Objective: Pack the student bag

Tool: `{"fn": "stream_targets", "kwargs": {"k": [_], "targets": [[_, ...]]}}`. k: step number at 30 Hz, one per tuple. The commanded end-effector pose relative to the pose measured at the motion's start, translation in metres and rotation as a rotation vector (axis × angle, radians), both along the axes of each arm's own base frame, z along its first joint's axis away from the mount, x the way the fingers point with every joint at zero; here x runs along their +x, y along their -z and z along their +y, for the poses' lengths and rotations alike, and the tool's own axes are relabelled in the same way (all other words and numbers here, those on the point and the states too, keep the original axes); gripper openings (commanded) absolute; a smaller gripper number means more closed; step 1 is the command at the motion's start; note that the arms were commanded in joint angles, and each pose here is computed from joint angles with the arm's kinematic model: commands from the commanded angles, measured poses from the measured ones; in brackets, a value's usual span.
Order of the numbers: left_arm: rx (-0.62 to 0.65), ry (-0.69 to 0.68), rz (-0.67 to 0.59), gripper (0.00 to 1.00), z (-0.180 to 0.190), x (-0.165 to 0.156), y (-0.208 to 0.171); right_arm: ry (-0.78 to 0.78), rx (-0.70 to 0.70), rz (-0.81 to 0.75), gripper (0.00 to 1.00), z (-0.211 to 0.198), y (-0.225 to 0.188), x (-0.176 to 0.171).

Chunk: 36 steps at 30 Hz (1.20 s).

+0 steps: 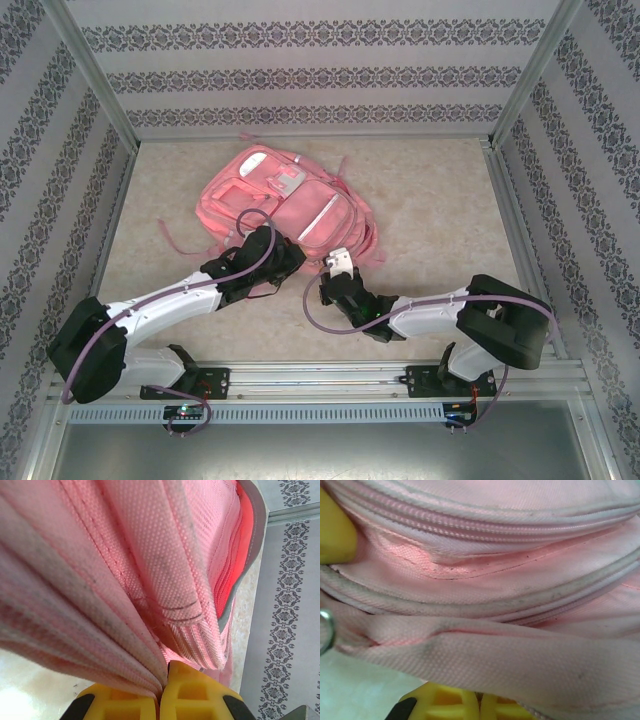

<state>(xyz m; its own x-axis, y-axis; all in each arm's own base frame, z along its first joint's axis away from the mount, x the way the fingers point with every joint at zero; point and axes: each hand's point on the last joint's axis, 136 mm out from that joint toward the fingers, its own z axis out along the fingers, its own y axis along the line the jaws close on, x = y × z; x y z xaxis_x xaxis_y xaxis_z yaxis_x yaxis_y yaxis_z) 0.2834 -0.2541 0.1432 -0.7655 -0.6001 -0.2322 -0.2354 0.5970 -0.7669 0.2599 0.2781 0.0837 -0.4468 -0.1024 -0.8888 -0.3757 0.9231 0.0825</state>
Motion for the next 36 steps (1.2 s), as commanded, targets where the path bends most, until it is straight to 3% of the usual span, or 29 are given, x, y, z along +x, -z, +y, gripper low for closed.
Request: {"fn": "stream_targets", "kwargs": {"k": [1, 16, 22, 36], "targets": [[-0.128, 0.046, -0.158, 0.00, -0.024, 0.007, -0.056, 0.050, 0.001, -0.008, 0.00, -0.017, -0.001, 0.008], [-0.024, 0.033, -0.151, 0.00, 0.001, 0.006, -0.037, -0.029, 0.016, 0.049, 0.00, -0.044, 0.005, 0.001], [-0.025, 0.046, -0.144, 0.00, 0.000, 0.004, -0.031, -0.122, -0.031, 0.049, 0.00, -0.035, 0.004, -0.004], [-0.079, 0.073, -0.147, 0.00, -0.010, 0.004, -0.037, -0.088, -0.019, -0.071, 0.01, -0.028, -0.002, 0.016]]}}
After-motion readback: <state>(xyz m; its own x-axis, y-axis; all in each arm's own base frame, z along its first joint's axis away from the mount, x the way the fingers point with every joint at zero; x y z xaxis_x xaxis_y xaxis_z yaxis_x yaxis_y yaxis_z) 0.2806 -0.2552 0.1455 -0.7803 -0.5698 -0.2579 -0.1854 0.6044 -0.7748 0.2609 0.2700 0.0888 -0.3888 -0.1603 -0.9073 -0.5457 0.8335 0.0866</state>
